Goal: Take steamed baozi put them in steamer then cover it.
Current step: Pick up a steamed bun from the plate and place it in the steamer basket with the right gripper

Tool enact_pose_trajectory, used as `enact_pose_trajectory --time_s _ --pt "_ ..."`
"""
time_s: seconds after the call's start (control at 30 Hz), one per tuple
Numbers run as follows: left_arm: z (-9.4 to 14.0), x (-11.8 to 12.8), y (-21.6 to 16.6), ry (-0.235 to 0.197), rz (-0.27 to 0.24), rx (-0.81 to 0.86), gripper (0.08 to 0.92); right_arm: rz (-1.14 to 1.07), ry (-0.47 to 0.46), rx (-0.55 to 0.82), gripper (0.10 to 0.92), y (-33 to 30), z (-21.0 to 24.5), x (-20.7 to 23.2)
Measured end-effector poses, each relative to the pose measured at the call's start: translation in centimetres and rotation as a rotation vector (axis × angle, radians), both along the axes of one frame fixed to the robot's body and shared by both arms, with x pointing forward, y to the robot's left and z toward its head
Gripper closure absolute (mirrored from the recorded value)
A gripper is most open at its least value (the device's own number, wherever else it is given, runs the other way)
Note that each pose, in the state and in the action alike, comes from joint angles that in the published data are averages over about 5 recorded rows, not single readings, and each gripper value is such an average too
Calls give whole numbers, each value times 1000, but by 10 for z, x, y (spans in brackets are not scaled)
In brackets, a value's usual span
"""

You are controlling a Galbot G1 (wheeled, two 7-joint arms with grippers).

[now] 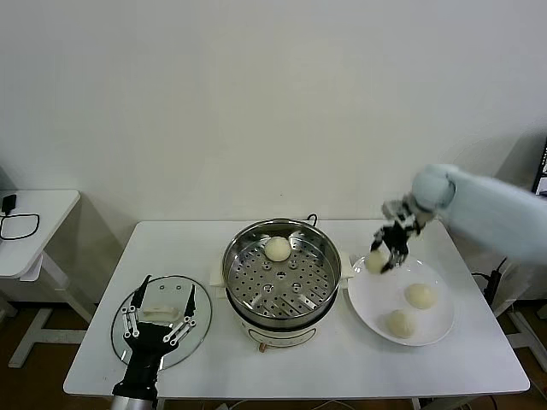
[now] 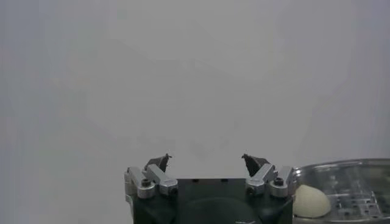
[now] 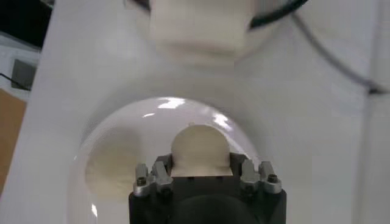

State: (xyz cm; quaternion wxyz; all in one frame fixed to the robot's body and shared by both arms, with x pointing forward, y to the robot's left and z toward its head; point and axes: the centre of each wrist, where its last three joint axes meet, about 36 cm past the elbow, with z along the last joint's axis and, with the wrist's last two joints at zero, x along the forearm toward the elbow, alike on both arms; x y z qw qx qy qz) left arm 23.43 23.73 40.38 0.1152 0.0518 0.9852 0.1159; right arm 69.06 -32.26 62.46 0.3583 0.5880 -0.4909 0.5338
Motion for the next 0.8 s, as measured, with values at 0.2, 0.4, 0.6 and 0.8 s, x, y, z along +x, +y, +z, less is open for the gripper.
enact_pose_trajectory --time_s 0.2,0.4,0.6,0.8 --pt "2 1 -2 -4 -9 -4 177 77 -29 29 377 56 70 2" --pt "4 2 -5 -12 -15 -8 177 152 -12 54 378 129 94 -5" --pt "4 5 -7 -19 -21 -13 177 211 0 38 377 200 91 -14" --pt "5 7 -8 -25 -24 -18 177 252 5 6 379 261 71 -23"
